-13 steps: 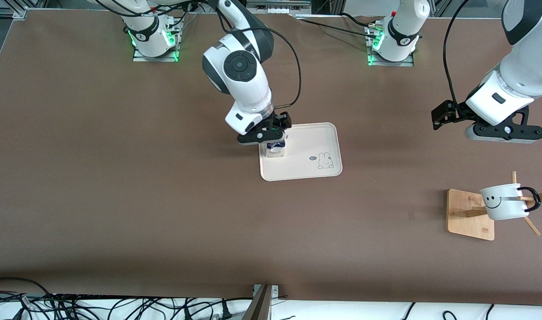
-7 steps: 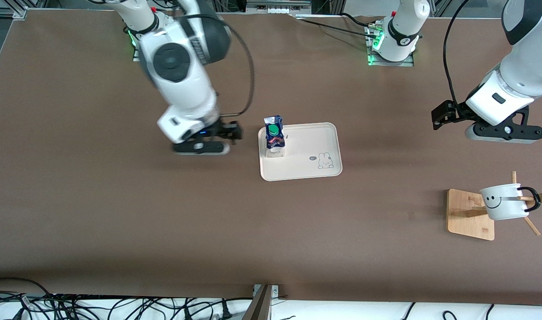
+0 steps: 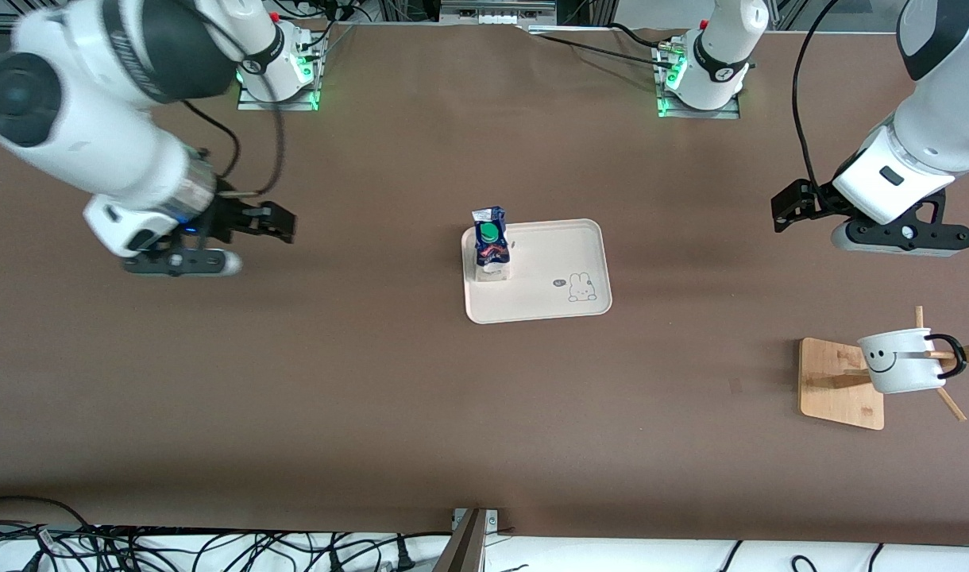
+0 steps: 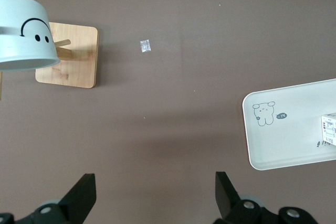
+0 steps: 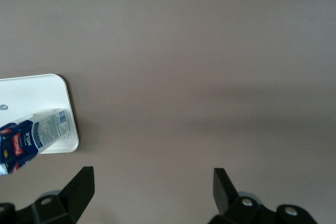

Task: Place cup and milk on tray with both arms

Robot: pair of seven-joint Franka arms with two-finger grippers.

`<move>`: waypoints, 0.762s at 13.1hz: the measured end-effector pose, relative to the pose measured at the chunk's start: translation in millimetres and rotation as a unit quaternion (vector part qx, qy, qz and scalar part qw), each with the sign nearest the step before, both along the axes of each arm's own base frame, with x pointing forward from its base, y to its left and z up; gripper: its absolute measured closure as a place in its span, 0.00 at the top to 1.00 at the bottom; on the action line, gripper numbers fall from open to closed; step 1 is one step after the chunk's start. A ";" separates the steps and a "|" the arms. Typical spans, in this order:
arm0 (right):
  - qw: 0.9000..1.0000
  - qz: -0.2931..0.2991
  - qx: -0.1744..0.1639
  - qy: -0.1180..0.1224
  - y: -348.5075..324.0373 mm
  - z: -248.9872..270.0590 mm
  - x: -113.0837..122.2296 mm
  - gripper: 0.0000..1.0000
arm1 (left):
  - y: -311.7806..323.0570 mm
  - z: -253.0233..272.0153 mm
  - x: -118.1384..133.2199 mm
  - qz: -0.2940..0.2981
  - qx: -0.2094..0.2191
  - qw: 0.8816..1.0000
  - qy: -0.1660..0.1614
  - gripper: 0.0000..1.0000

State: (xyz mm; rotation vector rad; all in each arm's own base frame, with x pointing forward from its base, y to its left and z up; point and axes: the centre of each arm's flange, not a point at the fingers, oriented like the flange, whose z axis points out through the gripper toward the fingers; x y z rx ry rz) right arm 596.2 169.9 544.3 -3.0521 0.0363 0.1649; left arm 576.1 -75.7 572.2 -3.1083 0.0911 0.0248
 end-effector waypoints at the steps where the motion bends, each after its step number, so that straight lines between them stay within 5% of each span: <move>1: 1.000 -0.006 0.007 0.009 -22.8 5.4 -1.8 1.00 | 0.0 0.0 0.0 0.000 0.000 1.000 0.000 1.00; 6: 1.000 -0.008 -0.005 0.015 -90.2 27.2 -39.4 1.00 | 0.1 0.2 0.1 0.000 0.000 1.000 0.000 1.00; 10: 0.999 0.033 -0.019 -0.003 -97.1 23.1 -58.1 1.00 | 0.1 0.2 0.1 0.000 0.000 1.000 0.000 1.00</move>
